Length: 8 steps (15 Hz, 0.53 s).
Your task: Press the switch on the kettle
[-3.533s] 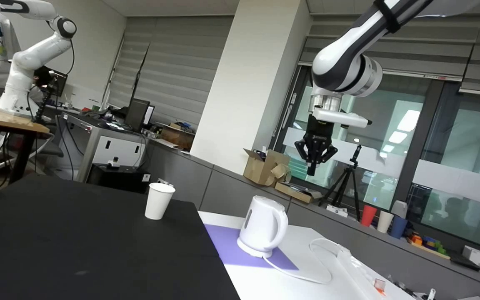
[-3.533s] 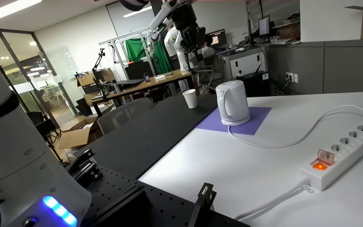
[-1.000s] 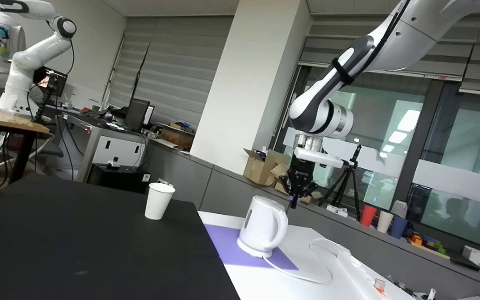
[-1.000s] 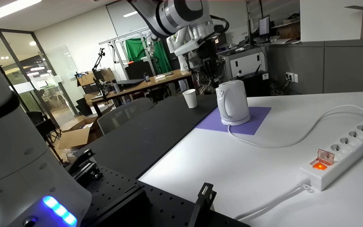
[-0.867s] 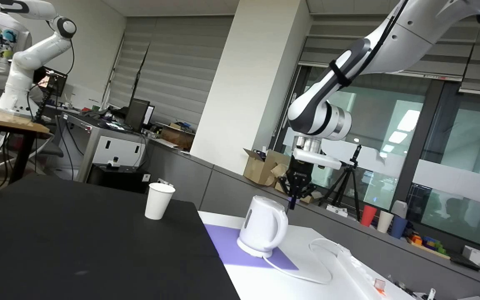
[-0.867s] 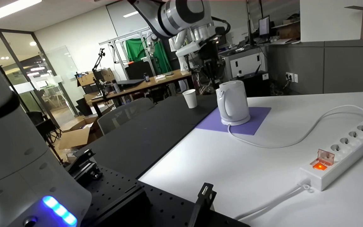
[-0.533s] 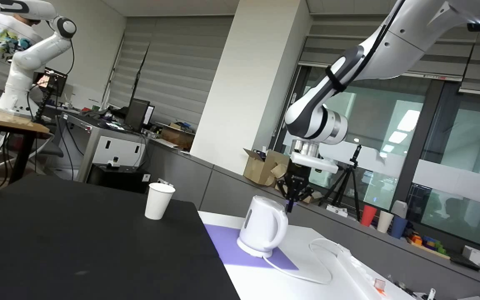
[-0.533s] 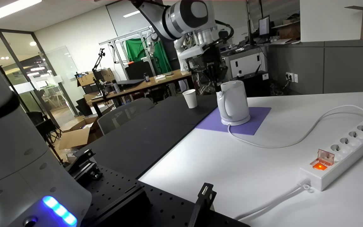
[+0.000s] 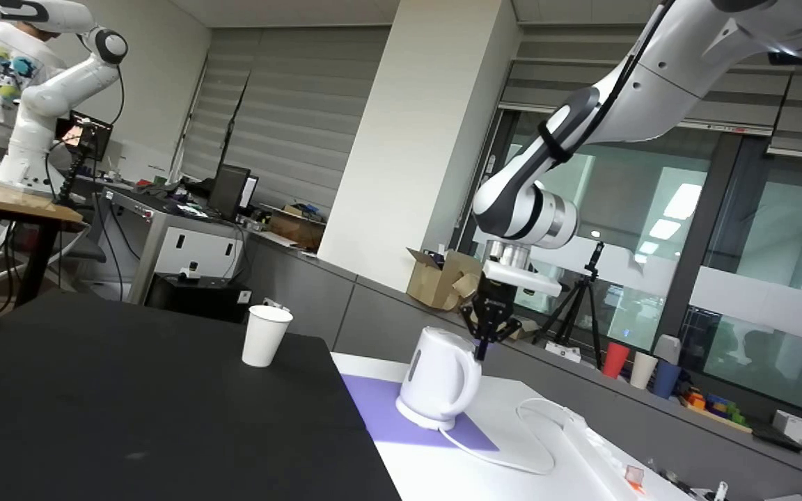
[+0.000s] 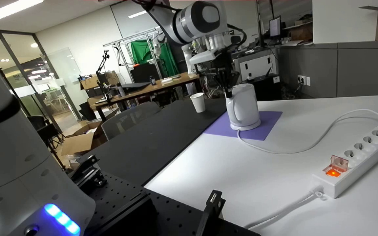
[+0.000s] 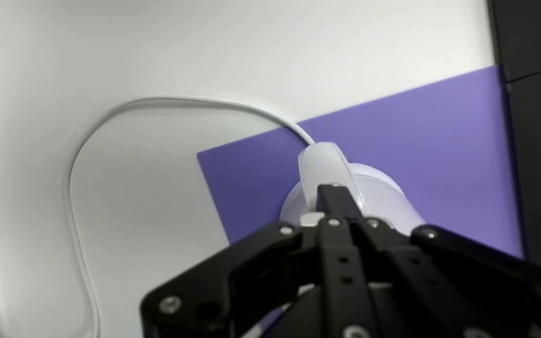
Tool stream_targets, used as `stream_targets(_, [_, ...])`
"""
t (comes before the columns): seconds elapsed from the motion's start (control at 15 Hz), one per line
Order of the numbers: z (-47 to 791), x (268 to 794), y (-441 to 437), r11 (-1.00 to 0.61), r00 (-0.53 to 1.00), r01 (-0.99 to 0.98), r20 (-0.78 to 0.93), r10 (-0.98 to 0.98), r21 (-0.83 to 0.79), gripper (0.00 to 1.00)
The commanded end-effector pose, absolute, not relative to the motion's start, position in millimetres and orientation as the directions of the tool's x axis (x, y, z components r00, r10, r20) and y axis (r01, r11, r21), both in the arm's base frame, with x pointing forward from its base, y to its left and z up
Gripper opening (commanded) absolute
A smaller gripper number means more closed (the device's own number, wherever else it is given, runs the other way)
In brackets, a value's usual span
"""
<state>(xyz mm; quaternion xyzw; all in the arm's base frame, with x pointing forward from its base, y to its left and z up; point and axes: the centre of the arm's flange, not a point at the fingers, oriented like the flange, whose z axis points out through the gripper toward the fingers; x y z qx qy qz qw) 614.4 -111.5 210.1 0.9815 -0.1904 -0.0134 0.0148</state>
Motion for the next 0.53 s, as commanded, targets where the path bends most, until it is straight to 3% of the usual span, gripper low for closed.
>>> stream_targets(0.0, [214.1,622.1,-118.4,-0.926,0.926,-0.378,0.007,-0.378,0.014,0.00])
stream_targets(0.47, [217.2,623.0,-123.5,-0.926,0.924,-0.377,0.063,-0.377,-0.006,0.00])
